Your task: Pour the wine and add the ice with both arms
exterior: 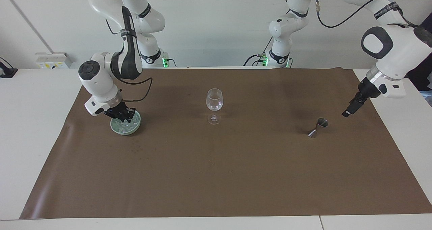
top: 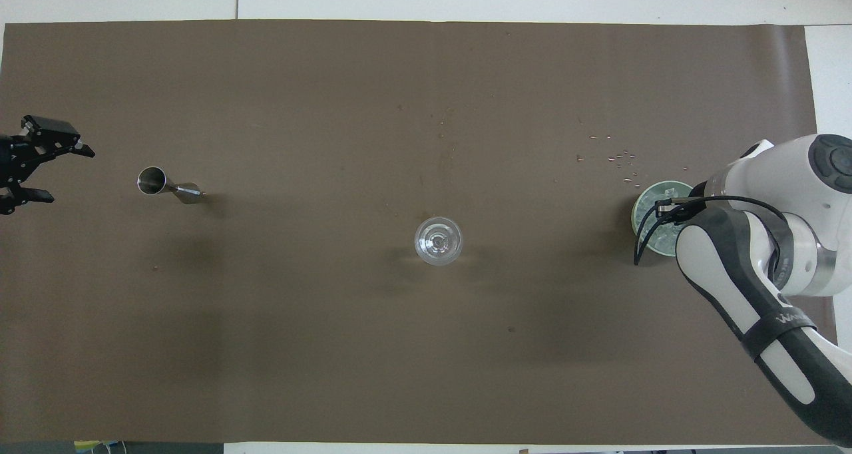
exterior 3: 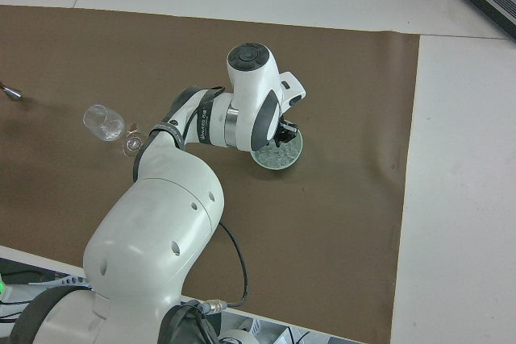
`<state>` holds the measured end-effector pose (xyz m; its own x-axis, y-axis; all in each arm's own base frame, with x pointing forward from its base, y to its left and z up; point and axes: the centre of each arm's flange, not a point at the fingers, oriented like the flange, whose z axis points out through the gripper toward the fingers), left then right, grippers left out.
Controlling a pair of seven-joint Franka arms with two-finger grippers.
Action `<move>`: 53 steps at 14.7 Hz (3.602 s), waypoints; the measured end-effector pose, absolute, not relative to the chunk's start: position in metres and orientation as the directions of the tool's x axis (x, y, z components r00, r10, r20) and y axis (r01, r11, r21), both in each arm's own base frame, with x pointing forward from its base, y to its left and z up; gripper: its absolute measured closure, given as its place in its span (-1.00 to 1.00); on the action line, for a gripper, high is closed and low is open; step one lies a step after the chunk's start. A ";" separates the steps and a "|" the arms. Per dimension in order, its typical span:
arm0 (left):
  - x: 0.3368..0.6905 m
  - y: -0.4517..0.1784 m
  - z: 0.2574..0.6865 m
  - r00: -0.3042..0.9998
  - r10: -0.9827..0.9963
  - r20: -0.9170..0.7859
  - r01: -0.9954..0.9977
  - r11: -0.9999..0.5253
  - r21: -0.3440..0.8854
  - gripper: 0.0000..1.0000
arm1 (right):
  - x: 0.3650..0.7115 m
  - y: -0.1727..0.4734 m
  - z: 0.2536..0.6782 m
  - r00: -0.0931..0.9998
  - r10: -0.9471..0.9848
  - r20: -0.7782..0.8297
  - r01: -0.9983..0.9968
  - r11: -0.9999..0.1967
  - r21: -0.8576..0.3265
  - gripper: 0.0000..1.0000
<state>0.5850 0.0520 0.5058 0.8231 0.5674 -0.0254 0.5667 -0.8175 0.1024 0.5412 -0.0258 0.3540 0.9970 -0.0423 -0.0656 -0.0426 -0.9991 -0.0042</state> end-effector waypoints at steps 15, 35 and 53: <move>0.564 -0.025 0.605 0.989 0.114 -0.095 0.115 -0.993 0.006 -1.00 | 0.529 0.349 0.552 0.986 -0.158 -0.051 -0.164 -0.971 -0.171 0.52; 0.542 -0.011 0.628 0.993 0.028 -0.114 0.030 -0.999 0.015 -1.00 | 0.484 0.363 0.489 0.983 -0.159 -0.092 -0.171 -0.977 -0.129 0.47; 0.542 -0.009 0.623 0.992 -0.046 -0.120 -0.043 -0.999 0.023 -1.00 | 0.556 0.202 0.548 0.963 -0.269 -0.013 -0.269 -0.961 -0.065 -0.98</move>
<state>0.5420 -0.0092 0.6227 0.9917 -0.0458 -0.1201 -0.0433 -0.9988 0.0235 0.5560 0.2019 0.5475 0.9631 -0.2690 -0.0126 -0.2692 -0.9609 -0.0654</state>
